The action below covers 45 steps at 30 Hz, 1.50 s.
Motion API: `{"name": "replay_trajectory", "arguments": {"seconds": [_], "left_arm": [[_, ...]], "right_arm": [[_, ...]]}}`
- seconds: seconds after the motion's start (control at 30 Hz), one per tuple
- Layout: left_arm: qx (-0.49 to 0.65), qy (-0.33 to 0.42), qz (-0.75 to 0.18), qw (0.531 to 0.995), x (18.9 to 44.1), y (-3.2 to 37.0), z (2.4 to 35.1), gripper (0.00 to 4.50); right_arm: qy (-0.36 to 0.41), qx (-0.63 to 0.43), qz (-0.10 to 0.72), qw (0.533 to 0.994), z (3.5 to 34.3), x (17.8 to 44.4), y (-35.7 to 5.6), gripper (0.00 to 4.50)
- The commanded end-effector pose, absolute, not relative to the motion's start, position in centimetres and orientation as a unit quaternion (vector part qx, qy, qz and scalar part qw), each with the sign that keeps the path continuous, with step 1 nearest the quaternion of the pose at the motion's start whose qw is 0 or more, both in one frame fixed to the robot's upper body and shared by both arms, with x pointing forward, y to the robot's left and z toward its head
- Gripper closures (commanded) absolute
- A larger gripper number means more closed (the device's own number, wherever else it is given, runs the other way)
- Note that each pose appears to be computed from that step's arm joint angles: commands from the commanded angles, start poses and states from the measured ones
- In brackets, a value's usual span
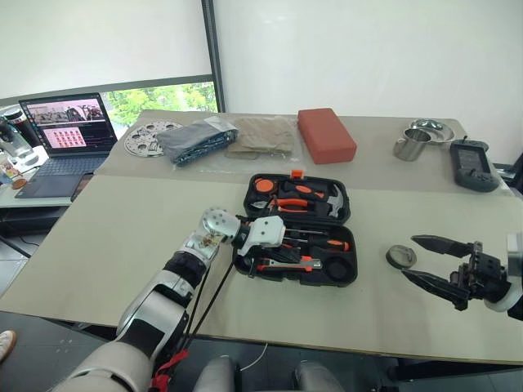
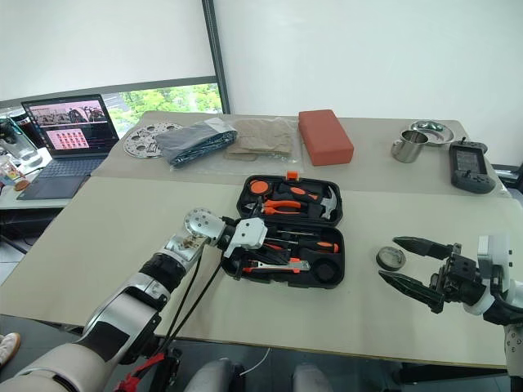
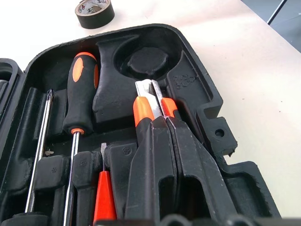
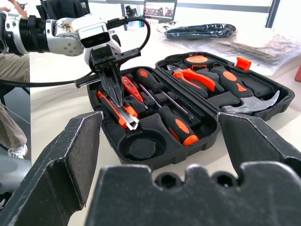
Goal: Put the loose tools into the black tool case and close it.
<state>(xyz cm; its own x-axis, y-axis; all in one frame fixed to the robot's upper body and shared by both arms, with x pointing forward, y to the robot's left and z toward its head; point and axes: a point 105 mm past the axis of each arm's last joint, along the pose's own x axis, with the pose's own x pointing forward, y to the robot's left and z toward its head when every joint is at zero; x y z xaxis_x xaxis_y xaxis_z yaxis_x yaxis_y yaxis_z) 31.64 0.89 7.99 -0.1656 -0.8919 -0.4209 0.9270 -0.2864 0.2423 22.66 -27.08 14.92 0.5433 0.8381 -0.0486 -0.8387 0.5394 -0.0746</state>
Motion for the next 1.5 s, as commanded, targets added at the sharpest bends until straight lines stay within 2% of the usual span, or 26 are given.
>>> {"name": "replay_trajectory", "arguments": {"seconds": [0.03,0.23,0.33,0.57,0.83,1.13,1.3,1.43,1.5], "left_arm": [[0.245,0.083,-0.768,0.585,31.3,1.5,6.5,4.45],[0.198,0.027,-0.8,0.566,31.0,0.6,11.5,4.45],[0.186,0.014,-0.799,0.572,31.1,0.0,12.2,4.45],[0.215,0.004,-0.773,0.597,32.3,-2.0,11.5,4.45],[0.269,0.029,-0.766,0.583,32.9,-2.6,9.9,4.45],[0.294,0.049,-0.782,0.548,32.3,-1.6,8.5,4.45],[0.3,0.033,-0.762,0.572,33.1,-1.4,9.0,4.45],[0.252,-0.024,-0.74,0.623,34.2,-2.2,11.6,4.45],[0.218,-0.044,-0.746,0.628,34.0,-2.4,12.7,4.45]], "right_arm": [[-0.017,-0.061,0.474,0.878,16.2,22.4,-27.6,0.0],[-0.018,-0.062,0.471,0.88,16.2,22.3,-27.7,0.0],[-0.018,-0.062,0.47,0.88,16.3,22.2,-27.8,0.0],[-0.02,-0.063,0.468,0.881,16.3,22.2,-27.8,0.0],[-0.021,-0.065,0.465,0.882,16.4,22.1,-27.8,0.0],[-0.021,-0.065,0.463,0.884,16.4,22.1,-27.7,0.0],[-0.022,-0.064,0.465,0.883,16.4,22.0,-27.5,0.0],[-0.021,-0.064,0.466,0.882,16.4,22.1,-27.5,0.0],[-0.021,-0.063,0.467,0.882,16.4,22.1,-27.5,0.0]]}}
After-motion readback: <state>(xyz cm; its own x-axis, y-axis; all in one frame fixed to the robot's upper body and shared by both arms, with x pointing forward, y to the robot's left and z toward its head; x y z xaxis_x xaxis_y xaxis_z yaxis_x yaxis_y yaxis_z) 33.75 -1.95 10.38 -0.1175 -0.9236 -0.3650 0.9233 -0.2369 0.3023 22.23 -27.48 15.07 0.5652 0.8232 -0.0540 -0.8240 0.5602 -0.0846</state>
